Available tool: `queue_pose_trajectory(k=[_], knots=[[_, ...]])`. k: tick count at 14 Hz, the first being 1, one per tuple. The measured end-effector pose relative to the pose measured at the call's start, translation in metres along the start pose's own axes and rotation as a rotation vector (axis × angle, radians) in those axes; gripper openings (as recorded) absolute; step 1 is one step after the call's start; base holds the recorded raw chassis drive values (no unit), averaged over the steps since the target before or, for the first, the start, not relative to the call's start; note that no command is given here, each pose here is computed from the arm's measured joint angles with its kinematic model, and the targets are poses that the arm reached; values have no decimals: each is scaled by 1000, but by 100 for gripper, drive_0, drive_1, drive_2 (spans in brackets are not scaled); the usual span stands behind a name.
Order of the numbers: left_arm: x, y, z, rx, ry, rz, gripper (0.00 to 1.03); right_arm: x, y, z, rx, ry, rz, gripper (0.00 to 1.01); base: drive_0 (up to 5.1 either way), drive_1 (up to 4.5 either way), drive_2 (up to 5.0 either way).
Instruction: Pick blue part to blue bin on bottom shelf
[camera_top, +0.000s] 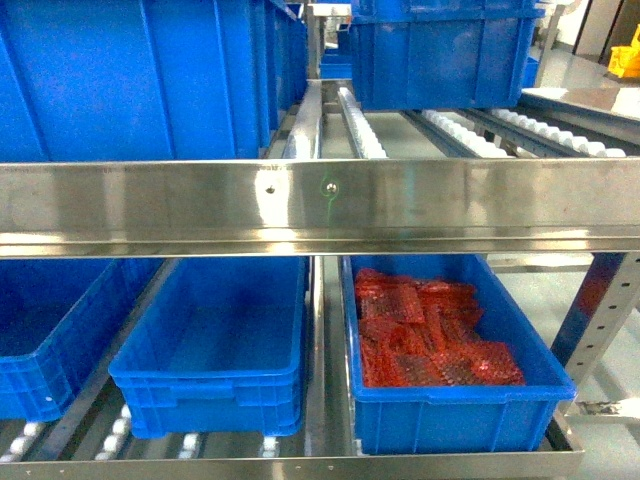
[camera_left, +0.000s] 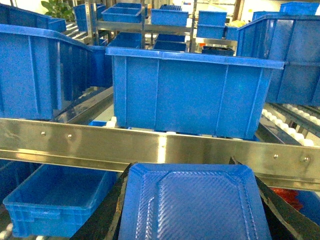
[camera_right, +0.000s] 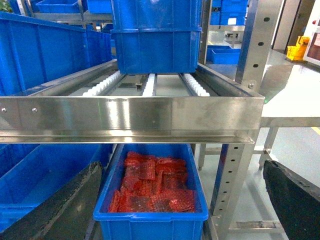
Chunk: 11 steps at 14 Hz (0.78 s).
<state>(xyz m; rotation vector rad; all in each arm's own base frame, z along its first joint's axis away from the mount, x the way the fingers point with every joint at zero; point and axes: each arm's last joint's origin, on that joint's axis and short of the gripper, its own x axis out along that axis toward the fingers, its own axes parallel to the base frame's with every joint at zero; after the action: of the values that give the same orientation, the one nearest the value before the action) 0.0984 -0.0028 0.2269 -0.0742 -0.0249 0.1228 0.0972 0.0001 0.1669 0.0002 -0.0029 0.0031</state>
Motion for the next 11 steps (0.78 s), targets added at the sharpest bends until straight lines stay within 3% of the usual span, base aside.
queue_pose_trajectory(k=[11], knots=[[0, 0, 0, 0, 0, 0, 44, 0, 0, 0, 0, 0, 0, 98, 0, 0, 0]])
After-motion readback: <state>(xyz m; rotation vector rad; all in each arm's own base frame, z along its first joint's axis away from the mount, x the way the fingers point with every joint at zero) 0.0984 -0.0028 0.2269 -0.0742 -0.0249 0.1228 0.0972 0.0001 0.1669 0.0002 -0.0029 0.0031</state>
